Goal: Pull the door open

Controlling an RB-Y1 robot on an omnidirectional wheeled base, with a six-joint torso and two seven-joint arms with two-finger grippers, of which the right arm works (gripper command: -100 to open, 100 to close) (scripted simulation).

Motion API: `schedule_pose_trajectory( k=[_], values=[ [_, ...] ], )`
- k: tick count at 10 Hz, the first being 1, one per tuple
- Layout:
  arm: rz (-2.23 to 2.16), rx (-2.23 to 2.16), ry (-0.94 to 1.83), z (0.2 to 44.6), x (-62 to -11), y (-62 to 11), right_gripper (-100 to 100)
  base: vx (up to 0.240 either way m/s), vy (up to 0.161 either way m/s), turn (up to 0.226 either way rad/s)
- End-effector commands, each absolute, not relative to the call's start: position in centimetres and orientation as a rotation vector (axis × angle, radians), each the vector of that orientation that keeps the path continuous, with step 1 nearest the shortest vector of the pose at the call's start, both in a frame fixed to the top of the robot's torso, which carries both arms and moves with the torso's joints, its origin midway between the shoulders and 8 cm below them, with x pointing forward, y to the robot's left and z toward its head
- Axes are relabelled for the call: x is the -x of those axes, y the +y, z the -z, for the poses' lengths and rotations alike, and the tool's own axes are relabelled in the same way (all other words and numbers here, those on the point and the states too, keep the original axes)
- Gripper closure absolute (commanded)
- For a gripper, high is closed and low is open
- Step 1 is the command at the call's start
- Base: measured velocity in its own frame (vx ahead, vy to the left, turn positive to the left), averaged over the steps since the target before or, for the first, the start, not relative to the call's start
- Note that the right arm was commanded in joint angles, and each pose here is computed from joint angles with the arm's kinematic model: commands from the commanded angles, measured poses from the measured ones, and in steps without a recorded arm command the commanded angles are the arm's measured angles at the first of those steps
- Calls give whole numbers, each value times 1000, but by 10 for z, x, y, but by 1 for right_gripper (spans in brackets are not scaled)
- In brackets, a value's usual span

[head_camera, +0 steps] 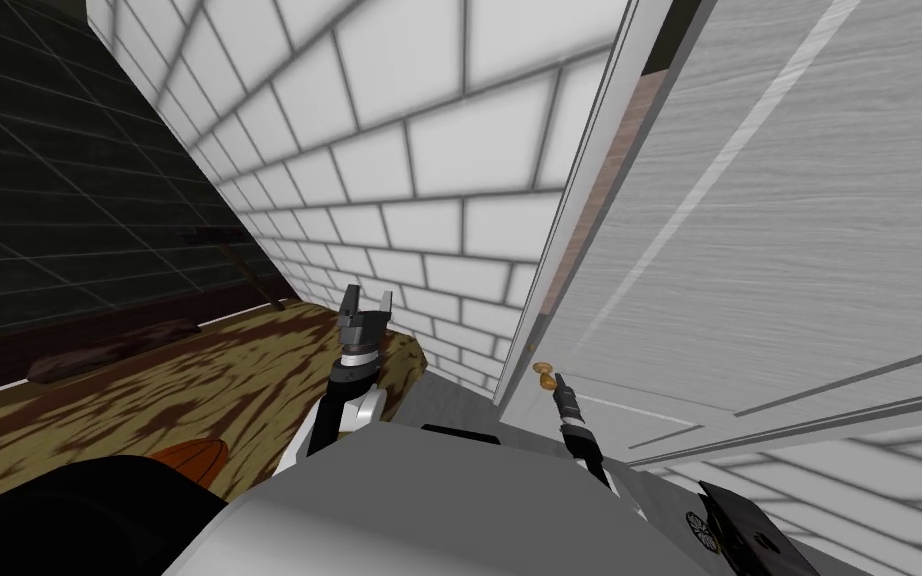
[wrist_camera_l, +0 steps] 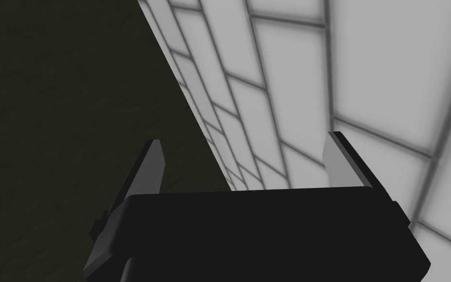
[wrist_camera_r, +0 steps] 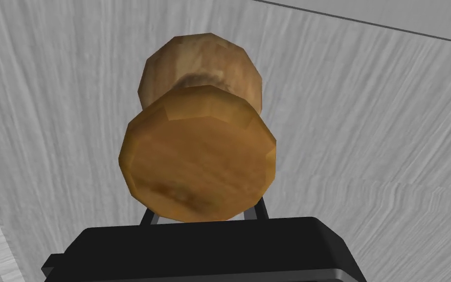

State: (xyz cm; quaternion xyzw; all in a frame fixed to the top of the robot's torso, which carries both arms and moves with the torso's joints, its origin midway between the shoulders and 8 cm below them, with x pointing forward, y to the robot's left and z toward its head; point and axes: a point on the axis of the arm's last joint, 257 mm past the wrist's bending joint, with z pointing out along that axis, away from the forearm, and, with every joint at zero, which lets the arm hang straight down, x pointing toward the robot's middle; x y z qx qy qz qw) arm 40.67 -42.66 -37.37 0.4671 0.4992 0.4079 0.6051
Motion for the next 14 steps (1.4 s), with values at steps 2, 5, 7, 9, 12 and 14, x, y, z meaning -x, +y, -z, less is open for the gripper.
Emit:
schedule_pose_trajectory(
  k=[2,5,7,9,12,14],
  values=[
    [-1021,-1149,1093,372,-407,-421,100,-73,-33,144],
    [-1064,-1199,1050,372,-406,-425,100,-63,-32,109],
    [-1109,-1267,982,373,-403,-432,100,-77,-37,153],
    [-1144,-1309,938,373,-401,-436,100,-71,-28,121],
    [-1180,-1352,891,373,-400,-440,100,-50,-27,72],
    [-1208,-1389,847,373,-398,-444,100,-64,-22,125]
  ],
)
